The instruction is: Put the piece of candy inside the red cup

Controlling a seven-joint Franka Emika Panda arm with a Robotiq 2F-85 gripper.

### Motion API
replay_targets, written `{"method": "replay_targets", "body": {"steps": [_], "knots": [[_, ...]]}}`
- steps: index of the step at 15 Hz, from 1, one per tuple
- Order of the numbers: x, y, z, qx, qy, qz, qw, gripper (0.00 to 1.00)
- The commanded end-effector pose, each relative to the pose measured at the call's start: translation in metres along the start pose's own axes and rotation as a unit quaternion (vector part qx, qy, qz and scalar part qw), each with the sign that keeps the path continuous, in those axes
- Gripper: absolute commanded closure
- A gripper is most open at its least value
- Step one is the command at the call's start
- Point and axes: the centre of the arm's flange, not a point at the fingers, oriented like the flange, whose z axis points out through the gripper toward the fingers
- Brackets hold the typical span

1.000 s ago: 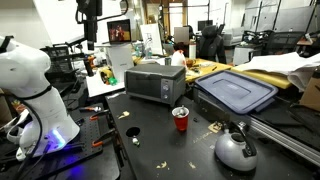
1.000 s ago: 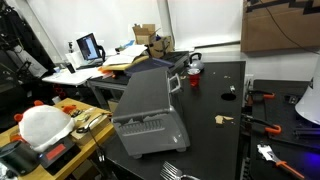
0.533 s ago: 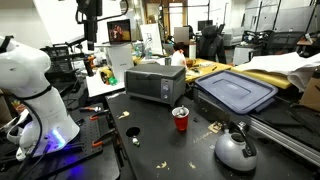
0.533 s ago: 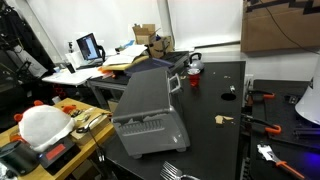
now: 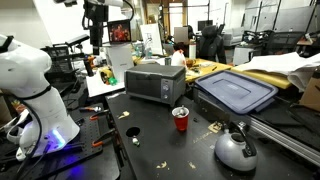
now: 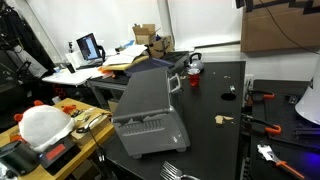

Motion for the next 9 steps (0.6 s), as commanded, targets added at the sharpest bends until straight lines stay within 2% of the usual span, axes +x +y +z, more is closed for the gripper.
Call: {"method": "replay_targets", "body": {"steps": [1,9], "knots": [[0.022,0.011,0.009,0.010,0.011,0.034,0.9993,0.00],[0.065,0.047,0.043,0.015,0.027,0.130,0.9910,0.00]]}}
